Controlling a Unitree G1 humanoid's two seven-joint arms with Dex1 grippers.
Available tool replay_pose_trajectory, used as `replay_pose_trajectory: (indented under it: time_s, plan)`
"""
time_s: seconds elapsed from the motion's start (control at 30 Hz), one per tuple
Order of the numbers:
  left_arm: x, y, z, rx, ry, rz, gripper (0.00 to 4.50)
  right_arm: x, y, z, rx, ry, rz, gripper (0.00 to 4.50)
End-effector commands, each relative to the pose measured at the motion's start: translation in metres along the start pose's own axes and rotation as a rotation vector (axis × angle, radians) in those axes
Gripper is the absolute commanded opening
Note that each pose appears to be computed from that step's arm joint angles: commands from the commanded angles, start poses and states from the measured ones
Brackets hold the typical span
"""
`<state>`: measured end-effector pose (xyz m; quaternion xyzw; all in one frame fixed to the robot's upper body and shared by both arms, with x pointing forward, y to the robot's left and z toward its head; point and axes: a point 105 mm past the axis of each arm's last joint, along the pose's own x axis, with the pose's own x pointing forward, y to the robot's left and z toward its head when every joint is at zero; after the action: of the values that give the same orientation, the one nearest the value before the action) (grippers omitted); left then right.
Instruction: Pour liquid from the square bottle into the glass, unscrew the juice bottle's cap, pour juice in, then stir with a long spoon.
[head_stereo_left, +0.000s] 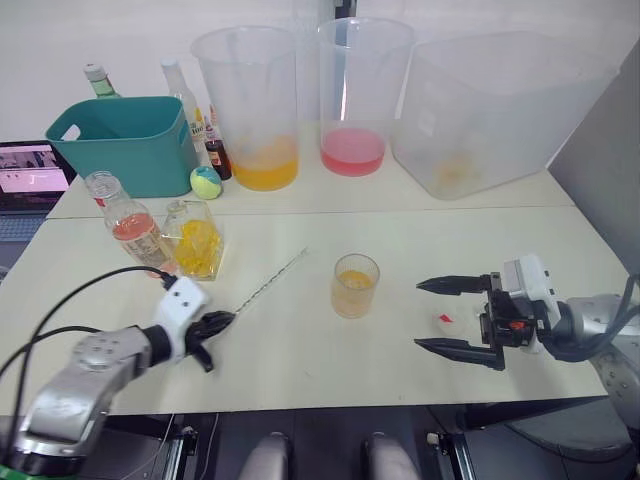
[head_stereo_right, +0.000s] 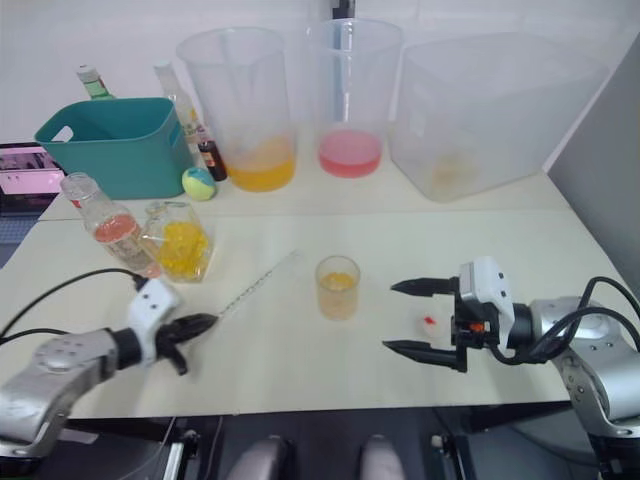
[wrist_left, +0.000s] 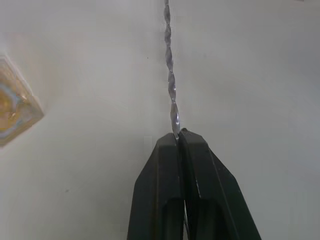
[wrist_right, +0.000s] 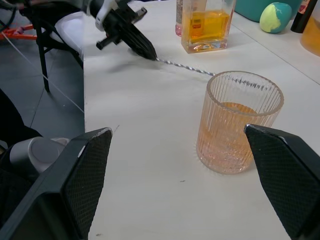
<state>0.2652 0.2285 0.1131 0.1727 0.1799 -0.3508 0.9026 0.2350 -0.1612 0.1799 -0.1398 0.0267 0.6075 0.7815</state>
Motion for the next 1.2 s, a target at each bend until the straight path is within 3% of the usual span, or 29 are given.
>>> replay_pose_trajectory:
  time_s: [0.03, 0.2, 0.4, 0.5, 0.6, 0.7, 0.83, 0.97, 1.13, 1.2]
  plan:
    - [-0.033, 0.018, 0.009, 0.132, -0.061, -0.089, 0.02, 0.004, -0.002, 0.002, -0.044, -0.003, -0.014, 4.50]
    - [-0.060, 0.025, -0.005, 0.255, -0.031, -0.271, 0.02, 0.005, -0.004, 0.001, -0.044, 0.001, -0.017, 4.50]
    - [-0.054, 0.017, -0.028, 0.362, 0.011, -0.445, 0.02, 0.009, -0.006, 0.000, -0.039, 0.004, -0.031, 4.50]
    - [-0.046, 0.014, -0.033, 0.392, 0.012, -0.468, 0.02, 0.009, -0.006, 0.001, -0.036, 0.004, -0.032, 4.50]
    - [-0.037, 0.018, -0.062, 0.409, 0.145, -0.453, 0.02, 0.007, -0.010, 0.004, -0.038, 0.010, -0.046, 4.50]
    - [-0.033, 0.017, -0.063, 0.397, 0.134, -0.459, 0.02, 0.008, -0.010, 0.004, -0.036, 0.016, -0.046, 4.50]
    - [-0.030, 0.017, -0.045, 0.362, 0.088, -0.436, 1.23, 0.008, -0.010, 0.004, -0.027, 0.018, -0.048, 4.50]
    - [-0.035, 0.008, -0.048, 0.304, 0.171, -0.489, 2.52, 0.011, -0.006, 0.002, -0.003, 0.024, -0.037, 4.50]
    - [-0.038, 0.001, -0.063, 0.271, 0.275, -0.510, 2.52, 0.011, -0.007, 0.004, -0.004, 0.021, -0.050, 4.50]
    - [-0.035, 0.001, -0.072, 0.282, 0.310, -0.496, 1.96, 0.010, -0.006, 0.004, -0.005, 0.022, -0.052, 4.50]
